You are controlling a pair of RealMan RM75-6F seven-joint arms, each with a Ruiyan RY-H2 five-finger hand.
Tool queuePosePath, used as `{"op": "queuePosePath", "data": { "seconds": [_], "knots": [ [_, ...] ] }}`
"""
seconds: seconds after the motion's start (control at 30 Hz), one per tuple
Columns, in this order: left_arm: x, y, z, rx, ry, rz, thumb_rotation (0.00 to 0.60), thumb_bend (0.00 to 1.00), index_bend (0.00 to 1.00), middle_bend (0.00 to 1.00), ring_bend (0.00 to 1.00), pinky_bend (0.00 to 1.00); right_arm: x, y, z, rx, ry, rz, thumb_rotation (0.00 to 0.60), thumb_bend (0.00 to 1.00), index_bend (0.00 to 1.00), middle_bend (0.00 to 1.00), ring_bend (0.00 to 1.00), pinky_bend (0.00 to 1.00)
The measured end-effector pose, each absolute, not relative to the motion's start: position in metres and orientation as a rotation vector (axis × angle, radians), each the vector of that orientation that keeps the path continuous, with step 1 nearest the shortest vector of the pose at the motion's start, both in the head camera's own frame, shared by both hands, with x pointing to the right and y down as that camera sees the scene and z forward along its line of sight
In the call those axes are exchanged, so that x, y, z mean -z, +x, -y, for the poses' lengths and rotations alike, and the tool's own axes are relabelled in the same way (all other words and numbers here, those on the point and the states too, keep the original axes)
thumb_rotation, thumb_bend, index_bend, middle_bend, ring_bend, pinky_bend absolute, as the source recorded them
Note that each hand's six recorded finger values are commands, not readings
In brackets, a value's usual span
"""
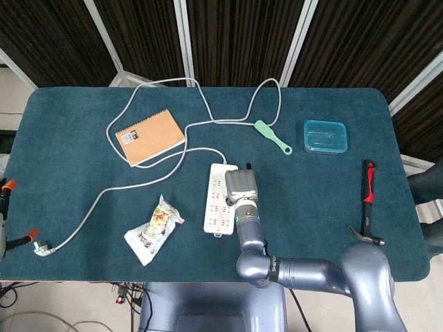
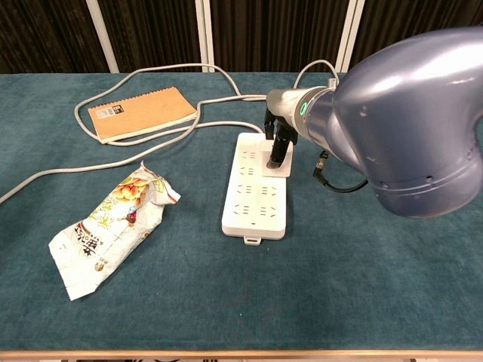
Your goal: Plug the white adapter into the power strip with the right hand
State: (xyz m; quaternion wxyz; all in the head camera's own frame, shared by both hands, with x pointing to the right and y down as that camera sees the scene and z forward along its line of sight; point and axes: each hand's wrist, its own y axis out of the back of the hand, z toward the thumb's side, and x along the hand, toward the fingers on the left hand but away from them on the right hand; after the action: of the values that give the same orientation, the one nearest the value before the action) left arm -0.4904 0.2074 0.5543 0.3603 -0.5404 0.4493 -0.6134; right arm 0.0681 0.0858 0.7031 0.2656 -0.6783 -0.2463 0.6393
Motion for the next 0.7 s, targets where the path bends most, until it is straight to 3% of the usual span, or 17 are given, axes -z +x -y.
{"op": "queuePosePath", "data": {
  "seconds": [0.7],
  "knots": [
    [-0.5550, -0.4897, -0.2075, 1.583, -1.388, -1.156, 0.600, 0.07, 0.09, 0.00, 0.00, 0.00, -0.7071, 0.0726, -0.0899, -1.733, -1.850, 0.658, 0.600, 0.48, 0.71, 0.57, 0.38, 0.12]
  ]
}}
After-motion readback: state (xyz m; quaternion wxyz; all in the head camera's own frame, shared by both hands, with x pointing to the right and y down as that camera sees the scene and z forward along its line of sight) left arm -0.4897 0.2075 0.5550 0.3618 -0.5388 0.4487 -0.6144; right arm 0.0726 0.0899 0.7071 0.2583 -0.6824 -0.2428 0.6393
